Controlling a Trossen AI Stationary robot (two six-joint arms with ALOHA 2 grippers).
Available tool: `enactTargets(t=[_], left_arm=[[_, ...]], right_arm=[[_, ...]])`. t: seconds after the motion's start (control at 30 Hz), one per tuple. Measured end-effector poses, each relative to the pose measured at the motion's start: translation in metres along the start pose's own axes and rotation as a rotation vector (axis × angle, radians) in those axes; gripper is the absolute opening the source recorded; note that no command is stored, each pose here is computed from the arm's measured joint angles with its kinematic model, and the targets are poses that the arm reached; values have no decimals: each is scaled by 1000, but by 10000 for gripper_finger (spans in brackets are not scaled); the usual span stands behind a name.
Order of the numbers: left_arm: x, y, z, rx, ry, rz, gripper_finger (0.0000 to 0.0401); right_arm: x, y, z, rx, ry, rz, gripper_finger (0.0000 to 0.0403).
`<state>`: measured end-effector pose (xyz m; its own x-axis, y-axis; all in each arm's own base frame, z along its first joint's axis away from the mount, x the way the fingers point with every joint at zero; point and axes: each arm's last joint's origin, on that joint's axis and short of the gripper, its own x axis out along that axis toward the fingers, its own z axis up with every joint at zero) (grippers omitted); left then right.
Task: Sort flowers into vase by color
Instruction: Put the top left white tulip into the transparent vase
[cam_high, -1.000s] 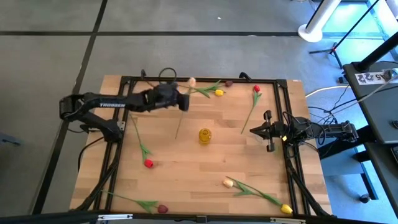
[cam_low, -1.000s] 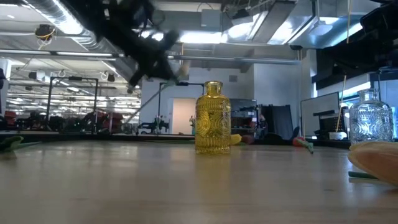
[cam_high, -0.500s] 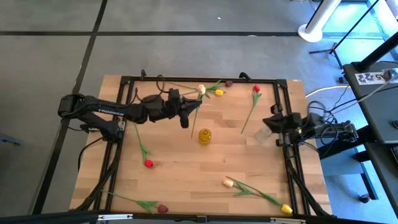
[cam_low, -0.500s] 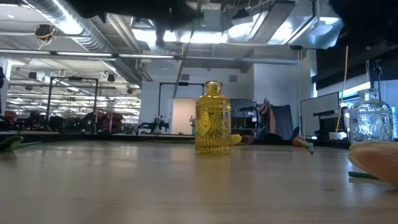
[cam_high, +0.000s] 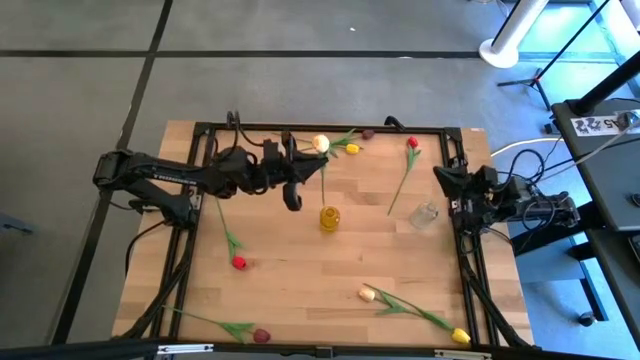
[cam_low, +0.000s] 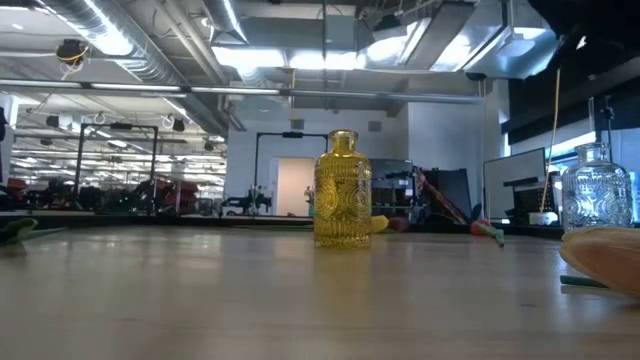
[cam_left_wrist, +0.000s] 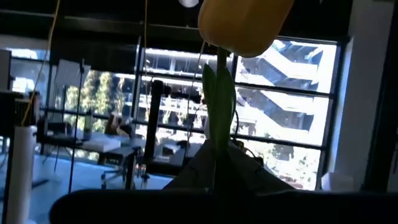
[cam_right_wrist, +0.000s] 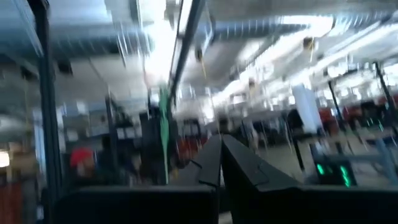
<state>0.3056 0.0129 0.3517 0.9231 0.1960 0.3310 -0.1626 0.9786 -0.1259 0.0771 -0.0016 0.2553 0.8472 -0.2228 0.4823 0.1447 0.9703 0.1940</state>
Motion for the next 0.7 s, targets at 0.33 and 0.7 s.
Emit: enactTargets(t=[0.33,0.7], left_arm=[[10,-2,23,72,-71,3,5],[18,-11,-2,66,19,-60,5]], right_arm=[[64,21,30,-44,368,-32,17],[172,57,40,-73,430,3,163]])
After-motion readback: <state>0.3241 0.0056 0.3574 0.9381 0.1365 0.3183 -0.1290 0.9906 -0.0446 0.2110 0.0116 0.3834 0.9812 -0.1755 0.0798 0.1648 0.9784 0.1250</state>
